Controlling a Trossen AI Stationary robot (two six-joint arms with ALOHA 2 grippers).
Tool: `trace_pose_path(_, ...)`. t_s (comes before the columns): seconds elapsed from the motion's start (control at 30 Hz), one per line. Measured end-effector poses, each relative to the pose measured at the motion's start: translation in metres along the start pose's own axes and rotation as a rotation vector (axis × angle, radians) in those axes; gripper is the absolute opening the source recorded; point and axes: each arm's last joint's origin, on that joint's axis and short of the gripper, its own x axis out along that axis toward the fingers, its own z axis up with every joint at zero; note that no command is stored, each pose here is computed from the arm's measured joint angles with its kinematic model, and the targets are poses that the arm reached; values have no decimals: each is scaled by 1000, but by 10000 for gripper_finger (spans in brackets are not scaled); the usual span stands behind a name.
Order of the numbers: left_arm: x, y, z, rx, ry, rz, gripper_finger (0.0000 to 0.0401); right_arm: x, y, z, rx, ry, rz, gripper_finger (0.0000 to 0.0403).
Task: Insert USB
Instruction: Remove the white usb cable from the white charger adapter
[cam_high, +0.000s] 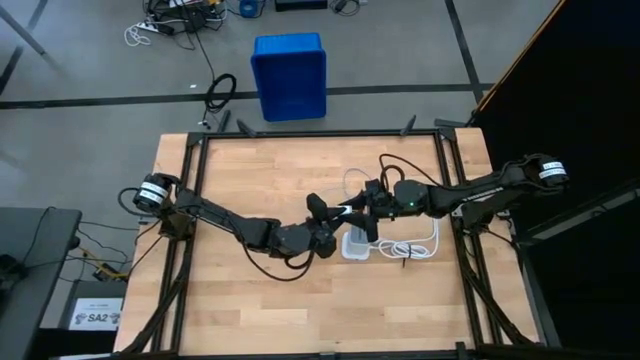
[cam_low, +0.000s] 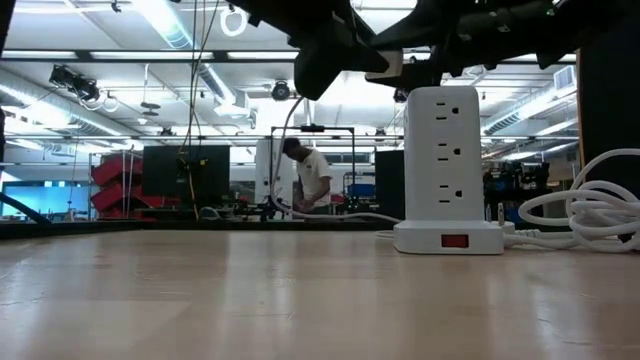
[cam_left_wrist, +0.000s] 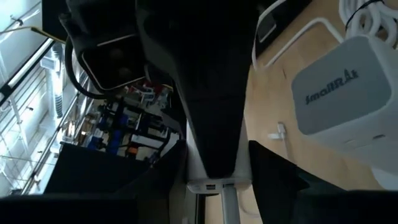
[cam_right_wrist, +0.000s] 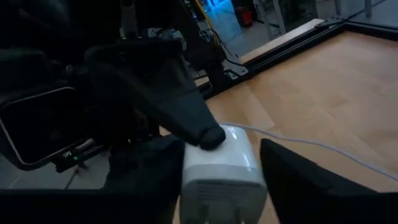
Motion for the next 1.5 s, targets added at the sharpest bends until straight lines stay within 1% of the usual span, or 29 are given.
trace_pose_path(0.1, 0, 0, 0, 3, 4, 2, 125, 0, 0, 0, 1, 12, 21, 115)
trace_pose_path(0.13, 0, 0, 0, 4, 3, 2, 126, 0, 0, 0, -2, 14, 22, 111)
trace_pose_path(0.23, -4, 1, 1, 9, 37, 30, 134, 0, 1, 1, -19, 10, 28, 111)
trace_pose_path(0.37, -19, 7, 2, 16, 101, 52, 162, -1, 1, 1, -33, 8, 33, 111)
trace_pose_path(0.43, -25, 11, 6, -26, 75, 46, 175, -1, 2, 1, -36, 14, 41, 111)
trace_pose_path(0.53, -26, 9, 3, -34, 118, 54, 186, -1, 1, -1, -39, 31, 39, 111)
trace_pose_path(0.57, -26, 8, 2, -28, 125, 46, 187, -2, 1, -1, -39, 29, 40, 111)
trace_pose_path(0.73, -24, 6, -1, -92, 110, -1, 189, -2, 1, -1, -39, 38, 42, 111)
trace_pose_path(0.83, -23, 5, -2, -108, 99, -22, 189, -2, 1, -3, -38, 46, 34, 111)
trace_pose_path(0.97, -24, 5, -1, -108, 92, -26, 189, -2, 1, -3, -38, 49, 35, 111)
trace_pose_path(1.07, -29, 12, 1, -130, 76, -23, 190, -2, 1, -2, -37, 39, 26, 111)
trace_pose_path(1.17, -33, 18, 4, -188, 20, -67, 190, -2, 1, -1, -37, 31, 18, 111)
trace_pose_path(1.23, -34, 16, 3, -203, 5, -109, 190, -2, 0, -1, -37, 34, 18, 111)
trace_pose_path(1.37, -30, 12, -5, -229, 50, -154, 190, -2, 0, -1, -37, 37, 19, 111)
trace_pose_path(1.5, -23, 13, -11, -267, 88, -148, 190, -2, 1, -1, -37, 35, 24, 111)
